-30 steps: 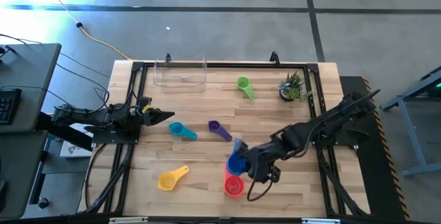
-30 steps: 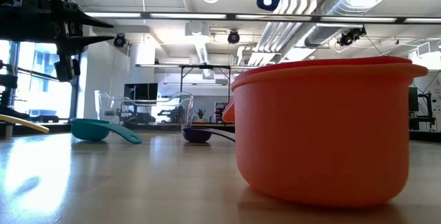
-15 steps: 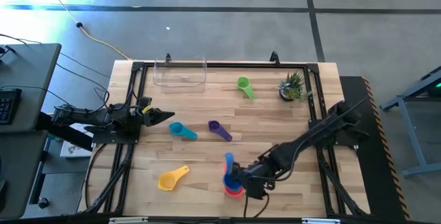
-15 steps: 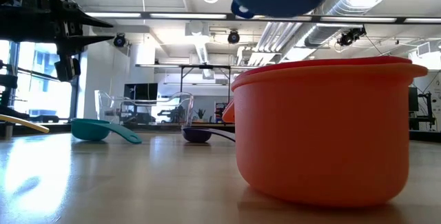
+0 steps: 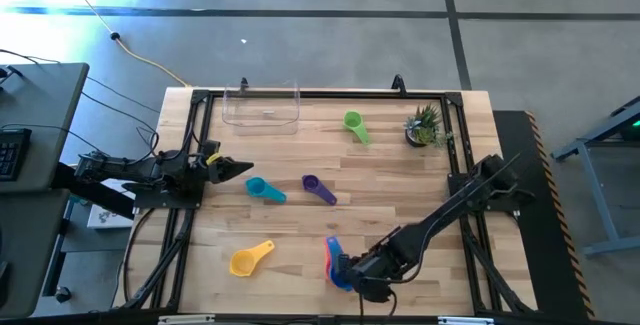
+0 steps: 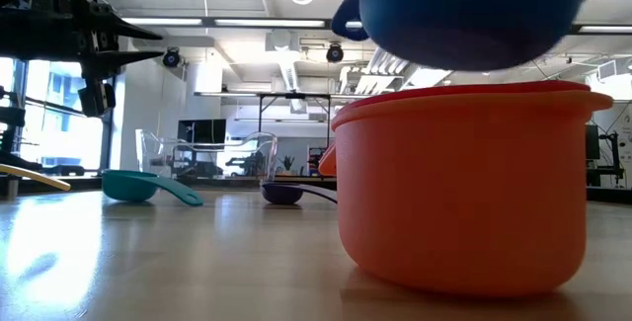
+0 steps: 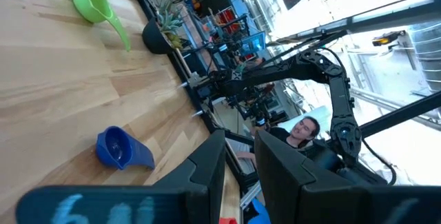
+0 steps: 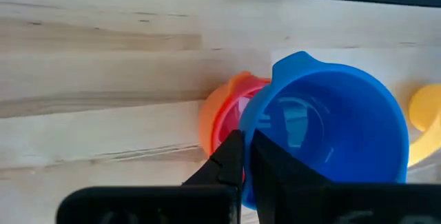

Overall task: Nest measuring cups in basket
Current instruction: Stack the blue measuring cup on the red measuring cup

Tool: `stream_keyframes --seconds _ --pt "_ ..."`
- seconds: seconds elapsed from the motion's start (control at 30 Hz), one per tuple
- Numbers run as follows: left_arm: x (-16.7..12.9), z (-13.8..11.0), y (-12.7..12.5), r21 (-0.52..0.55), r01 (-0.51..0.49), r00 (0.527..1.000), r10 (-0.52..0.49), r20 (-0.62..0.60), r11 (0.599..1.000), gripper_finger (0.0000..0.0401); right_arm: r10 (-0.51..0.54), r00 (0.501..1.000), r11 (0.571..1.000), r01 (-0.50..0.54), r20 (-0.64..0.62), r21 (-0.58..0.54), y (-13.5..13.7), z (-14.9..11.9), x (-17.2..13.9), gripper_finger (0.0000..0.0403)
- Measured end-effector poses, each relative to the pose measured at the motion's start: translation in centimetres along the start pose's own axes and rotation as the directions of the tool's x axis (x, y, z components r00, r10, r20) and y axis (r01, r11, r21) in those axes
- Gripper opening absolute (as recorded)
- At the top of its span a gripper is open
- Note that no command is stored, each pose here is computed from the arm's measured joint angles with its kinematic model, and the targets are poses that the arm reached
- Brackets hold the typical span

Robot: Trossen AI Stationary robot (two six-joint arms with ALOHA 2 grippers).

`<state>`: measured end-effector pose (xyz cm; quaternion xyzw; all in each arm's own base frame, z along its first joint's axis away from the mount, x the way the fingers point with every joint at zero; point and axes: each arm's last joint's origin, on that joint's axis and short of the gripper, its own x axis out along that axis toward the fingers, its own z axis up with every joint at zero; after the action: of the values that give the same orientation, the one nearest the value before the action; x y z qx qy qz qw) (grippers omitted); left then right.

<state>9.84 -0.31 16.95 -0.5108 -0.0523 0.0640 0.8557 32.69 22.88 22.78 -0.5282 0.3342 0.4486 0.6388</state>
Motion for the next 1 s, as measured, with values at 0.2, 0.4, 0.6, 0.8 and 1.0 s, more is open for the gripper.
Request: stream_keyframes --seconds 0.2,0.4,0.6,0.8,1.0 --pt "0.0 0.0 0.0 0.000 0.000 1.000 0.000 0.000 1.000 0.0071 -0.014 1.000 1.000 0.014 -0.016 0.004 -0.2 -0.1 0.4 0.0005" --pt "0.0 0.0 0.0 0.002 0.000 1.000 0.000 0.001 1.000 0.0071 -0.007 1.000 0.994 0.007 -0.006 0.107 -0.4 -0.6 0.5 0.0005" --pt "0.0 0.0 0.0 0.002 0.000 1.000 0.000 0.001 1.000 0.0071 -0.005 1.000 0.997 0.003 0.024 0.083 -0.6 -0.5 0.5 0.0005" --pt "0.0 0.0 0.0 0.004 0.000 1.000 0.000 0.001 1.000 0.0071 0.018 0.999 1.000 -0.019 0.030 0.025 -0.5 -0.6 1.2 0.0004" --pt "0.0 0.0 0.0 0.011 -0.001 1.000 0.001 0.003 1.000 0.0071 0.000 1.000 1.000 0.000 0.020 0.015 -0.6 -0.6 1.4 0.0004"
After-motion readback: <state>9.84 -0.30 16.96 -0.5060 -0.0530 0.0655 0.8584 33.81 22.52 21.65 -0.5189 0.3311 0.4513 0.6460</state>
